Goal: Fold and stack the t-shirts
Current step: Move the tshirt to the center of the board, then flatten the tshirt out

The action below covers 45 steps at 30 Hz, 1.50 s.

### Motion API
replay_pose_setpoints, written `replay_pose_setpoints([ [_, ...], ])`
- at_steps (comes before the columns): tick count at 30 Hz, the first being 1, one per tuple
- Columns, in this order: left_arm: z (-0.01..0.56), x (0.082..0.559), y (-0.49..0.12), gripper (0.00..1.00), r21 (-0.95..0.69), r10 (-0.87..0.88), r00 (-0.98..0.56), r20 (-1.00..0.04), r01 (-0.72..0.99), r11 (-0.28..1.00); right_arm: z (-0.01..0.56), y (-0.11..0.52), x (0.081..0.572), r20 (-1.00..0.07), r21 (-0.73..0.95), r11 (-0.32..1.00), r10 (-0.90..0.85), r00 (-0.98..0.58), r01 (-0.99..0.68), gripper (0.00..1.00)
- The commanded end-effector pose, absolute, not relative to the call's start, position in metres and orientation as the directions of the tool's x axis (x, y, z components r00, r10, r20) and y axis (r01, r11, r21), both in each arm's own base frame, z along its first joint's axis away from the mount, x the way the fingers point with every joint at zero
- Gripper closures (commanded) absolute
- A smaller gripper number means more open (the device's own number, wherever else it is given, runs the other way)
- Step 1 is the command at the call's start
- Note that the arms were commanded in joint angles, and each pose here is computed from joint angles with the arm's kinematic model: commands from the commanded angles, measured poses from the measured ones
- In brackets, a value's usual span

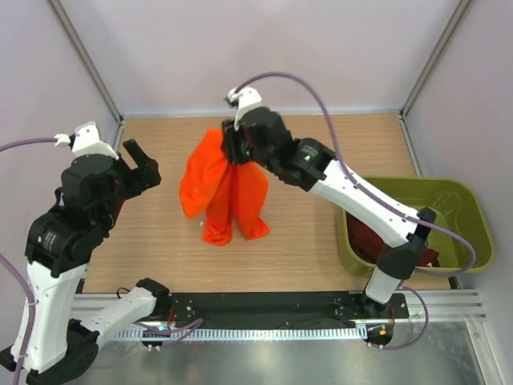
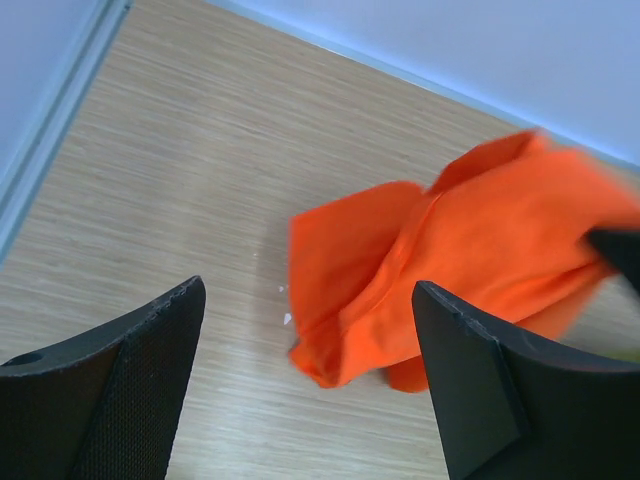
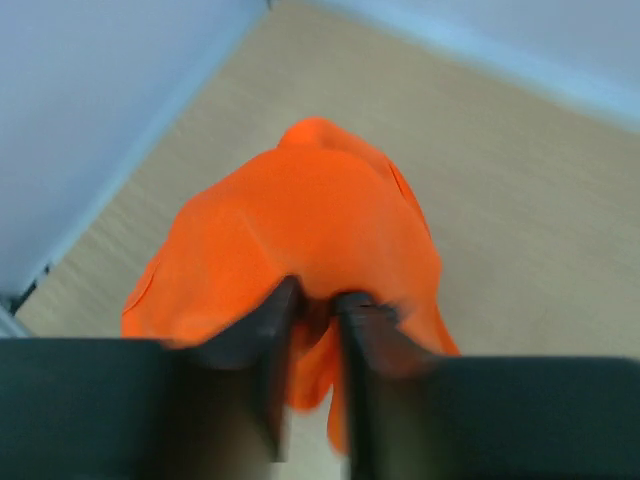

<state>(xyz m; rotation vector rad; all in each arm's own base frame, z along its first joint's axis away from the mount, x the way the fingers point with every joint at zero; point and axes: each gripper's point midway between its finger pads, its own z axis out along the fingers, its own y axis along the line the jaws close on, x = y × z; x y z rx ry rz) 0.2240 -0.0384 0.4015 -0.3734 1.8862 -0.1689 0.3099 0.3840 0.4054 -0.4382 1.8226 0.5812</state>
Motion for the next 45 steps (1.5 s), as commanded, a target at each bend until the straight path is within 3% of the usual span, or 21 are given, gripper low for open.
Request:
replay_pose_setpoints([
  [1, 0.392, 0.211, -0.018, 0.14, -0.257, -0.327, -0.297, -0.897, -0.253, 0.933, 0.352, 0.369, 0.281, -0.880, 0.203, 0.803, -0.101, -0.464, -0.560, 0.22],
  [2, 0.387, 0.210, -0.018, 0.14, -0.249, -0.322, -0.312, -0.894, -0.253, 0.935, 0.331, 0.367, 0.278, -0.848, 0.199, 0.816, -0.135, -0.513, -0.543, 0.04],
  [3, 0.380, 0.213, -0.021, 0.13, -0.240, -0.319, -0.336, -0.886, -0.256, 0.936, 0.303, 0.355, 0.270, -0.788, 0.161, 0.833, -0.214, -0.577, -0.529, 0.00],
  [8, 0.331, 0.237, -0.054, 0.07, -0.172, -0.273, -0.543, -0.794, -0.229, 0.958, 0.212, 0.309, 0.274, -0.543, 0.079, 0.914, -0.295, -0.786, -0.398, 0.01],
  [9, 0.318, 0.242, -0.061, 0.06, -0.157, -0.264, -0.593, -0.761, -0.226, 0.961, 0.201, 0.306, 0.275, -0.497, 0.118, 0.916, -0.281, -0.821, -0.385, 0.03],
  [10, 0.289, 0.250, -0.070, 0.06, -0.095, -0.225, -0.692, -0.686, -0.221, 0.971, 0.183, 0.310, 0.273, -0.407, 0.223, 0.898, -0.267, -0.873, -0.379, 0.17],
  [11, 0.273, 0.253, -0.071, 0.08, -0.076, -0.221, -0.741, -0.634, -0.225, 0.971, 0.178, 0.315, 0.274, -0.381, 0.279, 0.884, -0.256, -0.888, -0.374, 0.24],
  [13, 0.233, 0.261, -0.097, 0.17, -0.104, -0.175, -0.849, -0.499, -0.141, 0.984, 0.169, 0.325, 0.284, -0.374, 0.326, 0.869, -0.242, -0.895, -0.371, 0.38],
  [16, 0.218, 0.271, -0.137, 0.21, -0.276, -0.164, -0.888, -0.430, -0.044, 0.960, 0.162, 0.336, 0.296, -0.372, 0.360, 0.854, -0.238, -0.897, -0.376, 0.44],
  [20, 0.182, 0.283, -0.163, 0.20, -0.352, -0.171, -0.926, -0.336, -0.045, 0.935, 0.138, 0.325, 0.304, -0.287, 0.374, 0.871, -0.220, -0.932, -0.320, 0.39],
  [23, 0.156, 0.277, -0.167, 0.20, -0.360, -0.173, -0.944, -0.280, -0.064, 0.931, 0.116, 0.310, 0.298, -0.205, 0.430, 0.865, -0.186, -0.961, -0.259, 0.29],
  [28, 0.140, 0.290, -0.175, 0.20, -0.396, -0.186, -0.929, -0.319, -0.048, 0.917, 0.109, 0.307, 0.295, -0.192, 0.472, 0.844, -0.182, -0.964, -0.254, 0.27],
  [33, 0.114, 0.302, -0.169, 0.24, -0.328, -0.183, -0.940, -0.290, -0.082, 0.941, 0.094, 0.311, 0.296, -0.173, 0.485, 0.841, -0.177, -0.969, -0.240, 0.30],
  [37, 0.107, 0.318, -0.168, 0.28, -0.317, -0.181, -0.921, -0.344, -0.067, 0.946, 0.087, 0.322, 0.298, -0.173, 0.528, 0.813, -0.182, -0.968, -0.247, 0.33],
  [45, 0.085, 0.324, -0.172, 0.37, -0.323, -0.179, -0.938, -0.298, -0.077, 0.943, 0.066, 0.328, 0.321, -0.186, 0.489, 0.838, -0.171, -0.968, -0.242, 0.34],
])
